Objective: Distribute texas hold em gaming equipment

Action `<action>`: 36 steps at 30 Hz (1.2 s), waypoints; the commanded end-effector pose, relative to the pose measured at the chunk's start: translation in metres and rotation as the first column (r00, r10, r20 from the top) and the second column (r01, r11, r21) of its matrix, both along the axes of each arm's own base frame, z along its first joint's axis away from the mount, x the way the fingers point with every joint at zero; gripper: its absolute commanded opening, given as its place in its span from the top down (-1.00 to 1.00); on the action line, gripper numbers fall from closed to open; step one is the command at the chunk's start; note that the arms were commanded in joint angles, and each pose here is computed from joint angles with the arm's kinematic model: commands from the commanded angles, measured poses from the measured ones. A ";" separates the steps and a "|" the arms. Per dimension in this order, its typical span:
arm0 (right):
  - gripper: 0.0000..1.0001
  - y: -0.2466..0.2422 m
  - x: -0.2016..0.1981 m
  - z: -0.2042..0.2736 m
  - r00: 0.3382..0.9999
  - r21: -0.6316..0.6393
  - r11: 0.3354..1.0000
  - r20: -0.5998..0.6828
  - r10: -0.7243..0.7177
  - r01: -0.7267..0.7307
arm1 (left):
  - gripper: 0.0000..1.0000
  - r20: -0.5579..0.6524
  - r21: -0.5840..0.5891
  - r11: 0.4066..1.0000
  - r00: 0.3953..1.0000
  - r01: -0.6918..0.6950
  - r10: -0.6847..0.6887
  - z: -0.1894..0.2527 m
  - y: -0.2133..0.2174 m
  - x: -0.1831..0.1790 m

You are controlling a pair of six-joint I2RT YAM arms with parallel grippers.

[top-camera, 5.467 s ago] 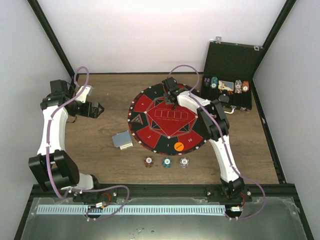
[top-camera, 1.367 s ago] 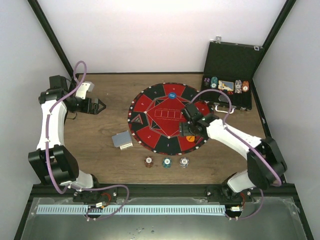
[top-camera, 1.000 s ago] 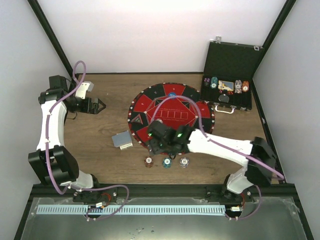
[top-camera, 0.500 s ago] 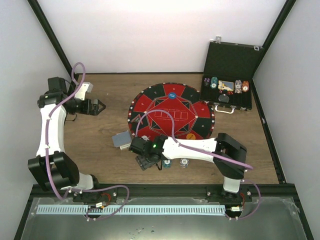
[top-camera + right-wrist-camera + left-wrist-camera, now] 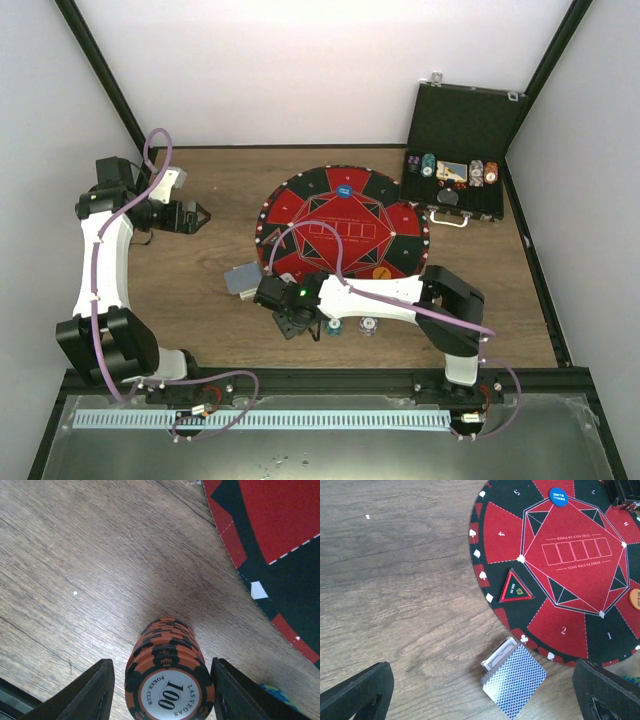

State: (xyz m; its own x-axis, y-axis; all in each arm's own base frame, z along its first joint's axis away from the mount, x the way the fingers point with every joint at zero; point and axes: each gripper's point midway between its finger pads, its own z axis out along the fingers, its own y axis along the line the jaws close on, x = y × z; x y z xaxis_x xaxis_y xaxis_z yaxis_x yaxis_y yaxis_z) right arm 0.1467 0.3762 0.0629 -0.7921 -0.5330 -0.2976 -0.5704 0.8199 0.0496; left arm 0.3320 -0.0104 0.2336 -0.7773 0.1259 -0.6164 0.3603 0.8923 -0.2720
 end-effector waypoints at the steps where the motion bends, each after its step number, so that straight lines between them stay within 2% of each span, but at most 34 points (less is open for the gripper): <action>1: -0.06 0.007 0.004 0.011 1.000 0.015 1.000 0.028 -0.010 0.010 | -1.00 0.030 0.013 1.000 1.000 0.003 -0.003 0.007 0.001 -0.001; 6: 0.03 0.006 0.004 0.009 0.999 0.008 1.000 0.032 -0.011 0.011 | -1.00 0.033 0.016 1.000 0.999 0.001 -0.002 0.009 0.002 0.000; 18: 0.03 0.005 0.005 0.005 0.999 -0.005 1.000 0.037 -0.006 0.006 | -1.00 0.033 0.019 1.000 0.999 0.001 -0.002 0.009 0.003 0.001; 22: -0.08 0.004 0.003 0.003 1.000 -0.002 1.000 0.027 -0.002 0.002 | -1.00 0.036 0.020 1.000 0.999 0.003 -0.004 0.009 0.003 0.001; 36: 0.00 0.005 0.002 -0.001 1.000 -0.001 1.000 0.019 -0.004 0.004 | -1.00 0.044 0.030 1.000 0.999 0.003 -0.004 0.011 0.004 0.001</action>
